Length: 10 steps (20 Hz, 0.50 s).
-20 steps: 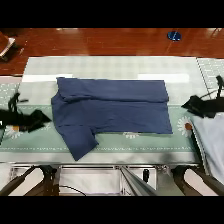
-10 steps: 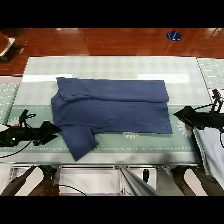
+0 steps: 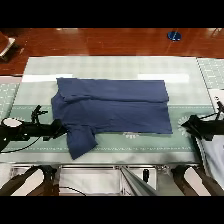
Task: Fold the shirts.
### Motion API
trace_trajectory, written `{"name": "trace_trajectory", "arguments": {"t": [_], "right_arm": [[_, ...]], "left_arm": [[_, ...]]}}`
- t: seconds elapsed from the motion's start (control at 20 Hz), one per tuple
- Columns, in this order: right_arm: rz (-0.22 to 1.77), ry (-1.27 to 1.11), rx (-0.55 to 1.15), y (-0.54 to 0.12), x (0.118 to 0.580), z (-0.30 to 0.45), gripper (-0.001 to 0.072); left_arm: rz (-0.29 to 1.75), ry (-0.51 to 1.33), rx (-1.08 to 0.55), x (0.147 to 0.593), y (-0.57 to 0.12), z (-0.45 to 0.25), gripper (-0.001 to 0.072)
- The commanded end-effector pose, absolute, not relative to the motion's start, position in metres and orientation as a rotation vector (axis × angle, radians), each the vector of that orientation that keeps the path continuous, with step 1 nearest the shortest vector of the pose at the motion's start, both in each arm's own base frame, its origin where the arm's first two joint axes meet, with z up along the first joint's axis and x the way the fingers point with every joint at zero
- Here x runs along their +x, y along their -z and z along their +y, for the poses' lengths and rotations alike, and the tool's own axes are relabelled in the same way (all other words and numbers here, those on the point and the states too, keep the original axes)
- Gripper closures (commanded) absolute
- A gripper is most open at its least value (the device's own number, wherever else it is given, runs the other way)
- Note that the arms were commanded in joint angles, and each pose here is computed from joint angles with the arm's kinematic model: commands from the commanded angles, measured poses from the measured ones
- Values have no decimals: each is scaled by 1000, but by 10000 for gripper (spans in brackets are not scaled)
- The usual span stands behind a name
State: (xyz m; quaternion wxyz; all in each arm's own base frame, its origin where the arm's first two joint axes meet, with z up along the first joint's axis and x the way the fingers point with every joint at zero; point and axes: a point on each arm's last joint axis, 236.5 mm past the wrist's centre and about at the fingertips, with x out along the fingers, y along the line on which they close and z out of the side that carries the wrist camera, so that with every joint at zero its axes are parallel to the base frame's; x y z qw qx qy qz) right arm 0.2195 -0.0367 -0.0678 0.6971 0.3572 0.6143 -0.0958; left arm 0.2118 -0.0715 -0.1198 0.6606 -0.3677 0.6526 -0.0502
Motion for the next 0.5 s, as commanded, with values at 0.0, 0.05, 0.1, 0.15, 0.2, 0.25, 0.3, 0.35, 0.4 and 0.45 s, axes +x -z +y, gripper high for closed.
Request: {"name": "trace_trajectory", "arguments": {"t": [0.0,0.05,0.1,0.15,0.2,0.25,0.3,0.35,0.4,0.45], "right_arm": [[1550,174,798,84,193,-20,303],[1577,155,803,88,192,-14,303],[1594,125,808,91,195,-6,303],[1604,102,804,96,198,0,303],[1611,91,813,100,202,6,303],[1603,78,840,103,208,11,303],[1586,52,869,104,216,19,303],[1572,37,892,106,223,24,303],[1561,28,901,108,230,28,304],[1550,23,899,109,237,31,304]], "left_arm": [[1459,125,-795,218,119,-70,692],[1461,127,-796,218,119,-70,692],[1463,129,-796,217,119,-70,691],[1463,129,-796,217,119,-70,692],[1463,128,-796,217,119,-70,692],[1463,128,-796,217,119,-70,692],[1463,128,-796,217,119,-70,692],[1464,129,-797,217,119,-70,691],[1464,129,-797,217,119,-70,692],[1464,129,-797,217,119,-70,692]]}}
